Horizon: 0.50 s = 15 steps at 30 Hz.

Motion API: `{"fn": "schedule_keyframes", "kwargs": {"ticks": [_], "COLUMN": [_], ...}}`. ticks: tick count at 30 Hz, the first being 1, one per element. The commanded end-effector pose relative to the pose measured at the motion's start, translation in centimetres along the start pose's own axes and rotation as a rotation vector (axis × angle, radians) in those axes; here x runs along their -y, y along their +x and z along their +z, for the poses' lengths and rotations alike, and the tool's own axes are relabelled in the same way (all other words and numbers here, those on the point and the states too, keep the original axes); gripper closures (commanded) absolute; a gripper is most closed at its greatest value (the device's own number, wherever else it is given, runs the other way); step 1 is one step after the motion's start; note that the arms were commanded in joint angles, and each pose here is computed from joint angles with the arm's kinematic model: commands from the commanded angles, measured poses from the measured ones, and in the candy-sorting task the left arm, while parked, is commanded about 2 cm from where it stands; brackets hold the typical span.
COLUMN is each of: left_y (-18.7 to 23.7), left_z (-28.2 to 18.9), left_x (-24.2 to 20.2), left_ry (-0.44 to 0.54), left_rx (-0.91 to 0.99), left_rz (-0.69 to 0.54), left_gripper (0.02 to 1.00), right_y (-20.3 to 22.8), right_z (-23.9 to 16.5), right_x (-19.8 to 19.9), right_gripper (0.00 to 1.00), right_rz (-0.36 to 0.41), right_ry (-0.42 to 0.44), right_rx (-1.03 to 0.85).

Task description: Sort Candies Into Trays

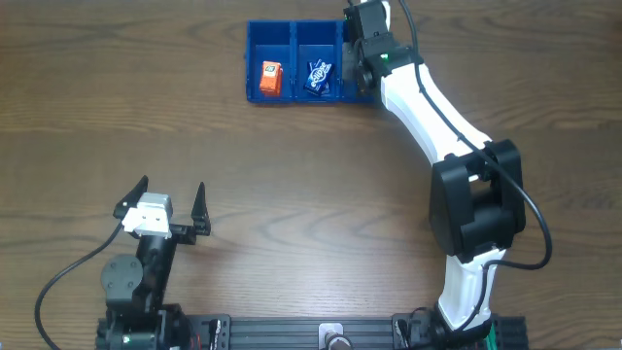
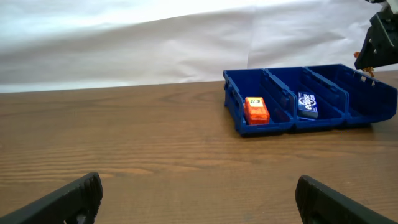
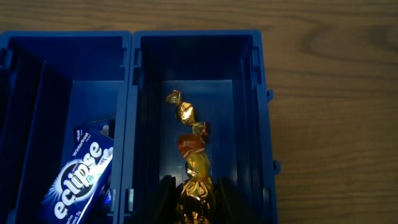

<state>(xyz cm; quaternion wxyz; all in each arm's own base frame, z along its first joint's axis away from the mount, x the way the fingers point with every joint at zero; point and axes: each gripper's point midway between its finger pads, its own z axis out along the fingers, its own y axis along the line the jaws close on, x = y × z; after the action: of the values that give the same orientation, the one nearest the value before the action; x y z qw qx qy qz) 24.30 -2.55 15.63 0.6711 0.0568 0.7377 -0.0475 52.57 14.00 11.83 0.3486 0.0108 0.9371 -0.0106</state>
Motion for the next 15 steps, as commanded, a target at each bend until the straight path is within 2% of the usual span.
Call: {"fn": "schedule_keyframes", "kwargs": {"ticks": [1,2,11,15], "left_y": [1.6,1.6,1.6,1.6], "left_z": [0.1,0.1,0.1,0.1], "left_x": [0.2,0.2,0.2,0.2], "left_ry": [0.012,0.012,0.012,0.012], "left_rx": [-0.046,-0.046,-0.046,-0.046], "left_rz": [0.007,0.007,0.007,0.007], "left_gripper": [0.02,0.023,0.02,0.02], "right_y": [0.3,0.4,-0.2,-2.1], "right_z": [0.1,0.1,-0.6,-4.2], "right_x": [0.7,0.7,0.7,1.3], "right_gripper": [0.187,0.003,0.003,0.003], "right_rz": [0.013,0.013,0.017,0.018], "right_ry": [0.024,0.025,0.02,0.011], "right_rx": [-0.011,-0.013,0.004,0.046]}}
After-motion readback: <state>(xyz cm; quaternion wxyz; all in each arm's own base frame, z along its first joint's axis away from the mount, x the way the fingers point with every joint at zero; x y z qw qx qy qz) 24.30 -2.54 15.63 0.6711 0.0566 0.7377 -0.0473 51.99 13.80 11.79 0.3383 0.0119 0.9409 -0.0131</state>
